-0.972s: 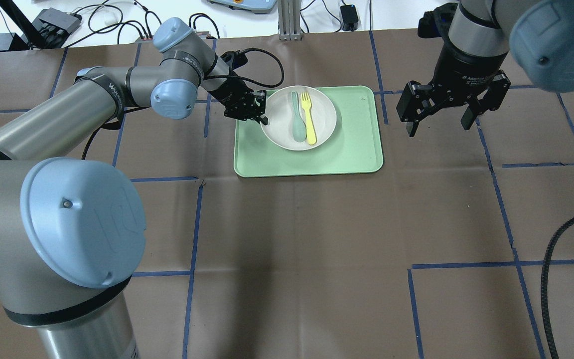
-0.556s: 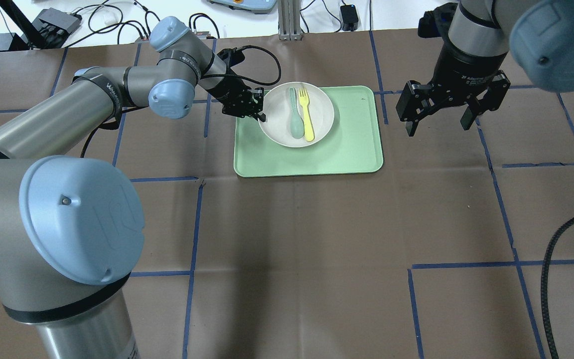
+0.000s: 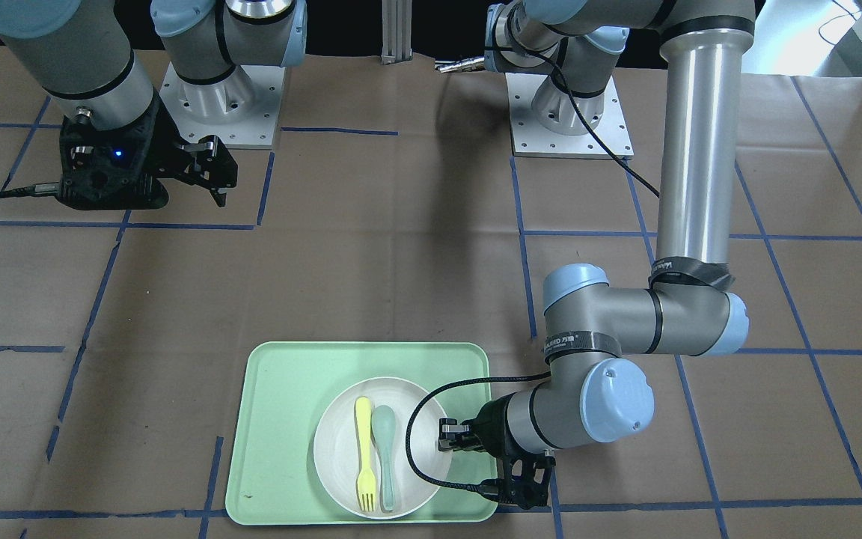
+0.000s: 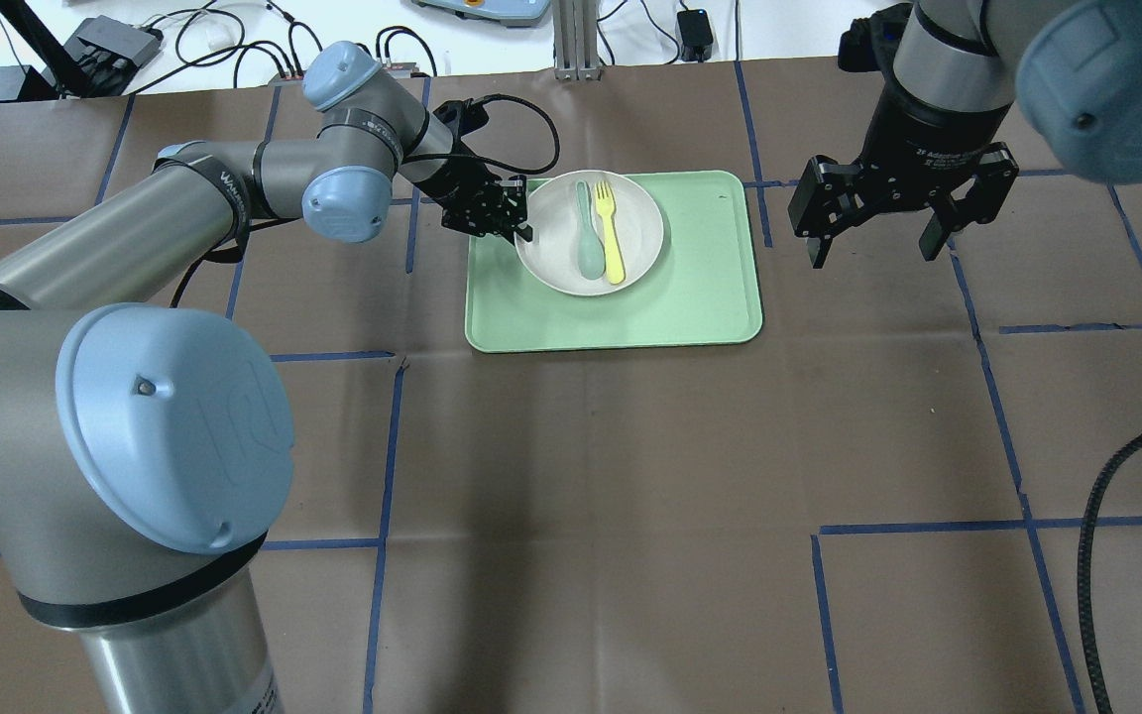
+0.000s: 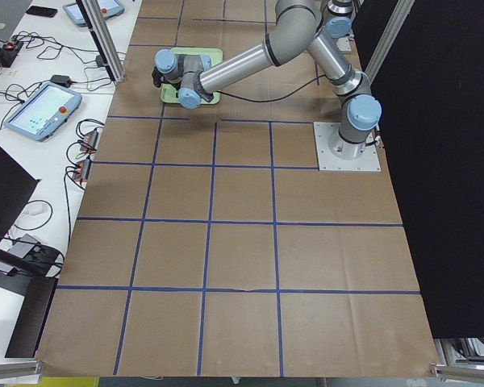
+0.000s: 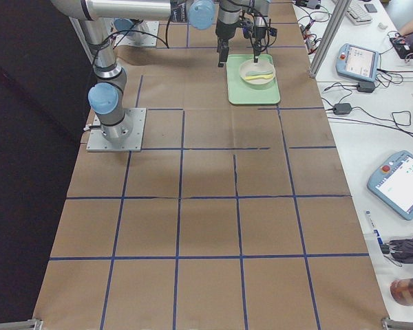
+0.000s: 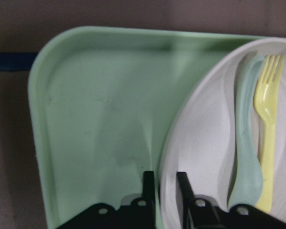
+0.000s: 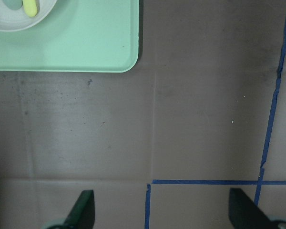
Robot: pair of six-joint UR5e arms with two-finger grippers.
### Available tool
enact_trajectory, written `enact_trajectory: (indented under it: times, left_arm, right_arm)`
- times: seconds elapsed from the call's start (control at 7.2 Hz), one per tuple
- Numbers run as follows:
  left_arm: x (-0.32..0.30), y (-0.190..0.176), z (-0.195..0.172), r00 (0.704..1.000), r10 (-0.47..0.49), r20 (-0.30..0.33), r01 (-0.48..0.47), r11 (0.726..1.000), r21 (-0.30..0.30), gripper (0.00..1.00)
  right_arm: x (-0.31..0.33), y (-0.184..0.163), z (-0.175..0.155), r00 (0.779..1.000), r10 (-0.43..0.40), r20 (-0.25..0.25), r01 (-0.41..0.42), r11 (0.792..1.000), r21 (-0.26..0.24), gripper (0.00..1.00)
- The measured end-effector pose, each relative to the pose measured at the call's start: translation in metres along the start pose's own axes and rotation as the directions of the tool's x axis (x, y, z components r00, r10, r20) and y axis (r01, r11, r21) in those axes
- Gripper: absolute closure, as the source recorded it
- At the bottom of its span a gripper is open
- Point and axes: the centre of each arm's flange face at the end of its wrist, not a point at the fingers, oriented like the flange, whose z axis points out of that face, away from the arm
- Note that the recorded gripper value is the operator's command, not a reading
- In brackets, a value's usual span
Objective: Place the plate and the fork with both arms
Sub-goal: 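Open the left gripper and lift it away from the plate, then move the right gripper over the plate on the tray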
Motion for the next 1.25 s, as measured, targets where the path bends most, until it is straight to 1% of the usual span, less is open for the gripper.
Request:
enact_trajectory:
  times: [0.14, 0.28, 0.42, 0.56, 0.69, 0.83, 0.97, 1.11, 1.25]
  left_arm:
    - [0.007, 0.005, -0.012, 1.000, -0.005, 0.004, 0.005, 1.000, -0.001, 0.00]
    - [0.021, 0.015, -0.038, 1.000, -0.014, 0.012, 0.014, 1.000, -0.013, 0.00]
    - [0.038, 0.032, -0.077, 0.998, -0.025, 0.053, 0.027, 0.999, -0.032, 0.00]
    - [0.056, 0.056, -0.123, 0.988, -0.025, 0.150, 0.032, 0.998, -0.046, 0.00]
    - [0.071, 0.087, -0.168, 0.965, -0.018, 0.260, 0.037, 0.997, -0.067, 0.00]
    - [0.085, 0.121, -0.208, 0.944, -0.014, 0.330, 0.049, 0.994, -0.099, 0.00]
    - [0.101, 0.154, -0.244, 0.933, -0.010, 0.358, 0.056, 0.991, -0.118, 0.00]
    - [0.115, 0.184, -0.274, 0.930, -0.006, 0.368, 0.053, 0.991, -0.119, 0.00]
    - [0.123, 0.208, -0.291, 0.927, -0.003, 0.376, 0.051, 0.992, -0.118, 0.00]
  right_arm:
    - [0.000, 0.000, 0.000, 1.000, 0.012, 0.000, -0.012, 1.000, 0.000, 0.00]
    - [0.000, 0.000, 0.000, 1.000, 0.017, 0.000, -0.017, 1.000, 0.001, 0.00]
    - [0.000, 0.000, 0.000, 1.000, 0.020, 0.000, -0.020, 1.000, 0.001, 0.00]
    - [0.000, 0.000, -0.001, 1.000, 0.021, 0.000, -0.021, 1.000, 0.001, 0.00]
    - [0.000, 0.000, -0.001, 1.000, 0.020, 0.000, -0.020, 1.000, 0.003, 0.00]
    - [0.000, 0.000, -0.001, 1.000, 0.020, 0.001, -0.020, 1.000, 0.005, 0.00]
    - [-0.001, 0.000, -0.003, 1.000, 0.019, 0.002, -0.019, 1.000, 0.012, 0.00]
    - [-0.002, -0.001, -0.005, 1.000, 0.018, 0.003, -0.018, 1.000, 0.022, 0.00]
    - [-0.002, -0.003, -0.007, 1.000, 0.018, 0.003, -0.018, 0.999, 0.030, 0.00]
